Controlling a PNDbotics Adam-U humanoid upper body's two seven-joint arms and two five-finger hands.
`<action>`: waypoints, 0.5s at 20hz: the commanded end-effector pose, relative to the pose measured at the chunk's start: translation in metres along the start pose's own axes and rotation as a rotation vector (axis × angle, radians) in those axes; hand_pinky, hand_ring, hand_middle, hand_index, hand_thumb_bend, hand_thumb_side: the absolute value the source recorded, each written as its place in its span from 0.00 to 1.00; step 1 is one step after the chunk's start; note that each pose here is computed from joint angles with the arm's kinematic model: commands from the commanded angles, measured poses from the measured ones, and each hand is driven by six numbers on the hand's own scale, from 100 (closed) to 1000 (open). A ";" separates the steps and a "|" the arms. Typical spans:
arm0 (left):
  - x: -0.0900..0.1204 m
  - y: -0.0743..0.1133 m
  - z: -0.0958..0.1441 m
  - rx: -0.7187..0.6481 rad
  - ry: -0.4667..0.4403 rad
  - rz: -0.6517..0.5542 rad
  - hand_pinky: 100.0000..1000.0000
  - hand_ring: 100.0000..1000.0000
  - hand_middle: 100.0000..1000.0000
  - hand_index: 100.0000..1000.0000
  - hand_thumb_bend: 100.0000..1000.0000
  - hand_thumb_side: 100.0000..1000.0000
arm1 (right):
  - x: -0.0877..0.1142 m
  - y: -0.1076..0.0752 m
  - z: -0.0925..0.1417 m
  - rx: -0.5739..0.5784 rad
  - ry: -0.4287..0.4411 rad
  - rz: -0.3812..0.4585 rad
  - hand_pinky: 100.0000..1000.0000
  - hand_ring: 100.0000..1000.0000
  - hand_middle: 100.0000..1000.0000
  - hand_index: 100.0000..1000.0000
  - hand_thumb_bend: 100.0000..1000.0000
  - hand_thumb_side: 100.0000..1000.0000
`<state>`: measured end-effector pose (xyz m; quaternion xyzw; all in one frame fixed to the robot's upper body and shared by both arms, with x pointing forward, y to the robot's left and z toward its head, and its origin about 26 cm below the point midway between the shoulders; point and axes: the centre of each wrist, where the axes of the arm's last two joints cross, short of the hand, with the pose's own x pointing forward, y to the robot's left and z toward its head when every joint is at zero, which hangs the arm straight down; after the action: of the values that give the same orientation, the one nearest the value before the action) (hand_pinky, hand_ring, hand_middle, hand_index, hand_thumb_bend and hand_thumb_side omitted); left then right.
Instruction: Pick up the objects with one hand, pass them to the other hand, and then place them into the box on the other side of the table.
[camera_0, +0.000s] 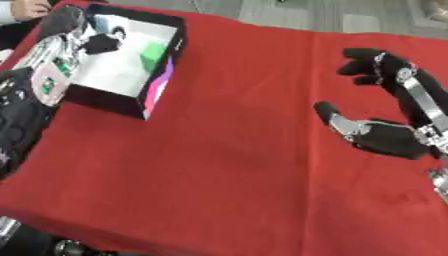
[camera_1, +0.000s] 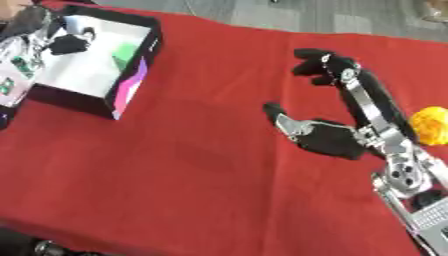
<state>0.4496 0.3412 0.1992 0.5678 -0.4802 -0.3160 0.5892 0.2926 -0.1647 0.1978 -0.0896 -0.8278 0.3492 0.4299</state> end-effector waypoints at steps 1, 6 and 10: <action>-0.003 0.019 -0.004 0.033 0.006 -0.015 0.82 0.77 0.79 0.86 0.36 0.76 | 0.006 -0.007 -0.001 -0.014 -0.028 0.008 0.78 0.79 0.65 0.84 0.34 0.26; -0.001 0.023 -0.003 0.040 0.003 -0.023 0.83 0.78 0.80 0.87 0.27 0.64 | 0.006 -0.008 -0.001 -0.015 -0.026 0.002 0.78 0.78 0.65 0.84 0.33 0.27; -0.001 0.022 -0.002 0.019 -0.003 -0.026 0.83 0.78 0.80 0.89 0.41 0.57 | 0.006 -0.008 -0.001 -0.015 -0.026 -0.003 0.78 0.78 0.64 0.84 0.34 0.26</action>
<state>0.4493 0.3412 0.2011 0.5668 -0.4684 -0.3286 0.5928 0.2926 -0.1648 0.1979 -0.0834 -0.8283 0.3465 0.4323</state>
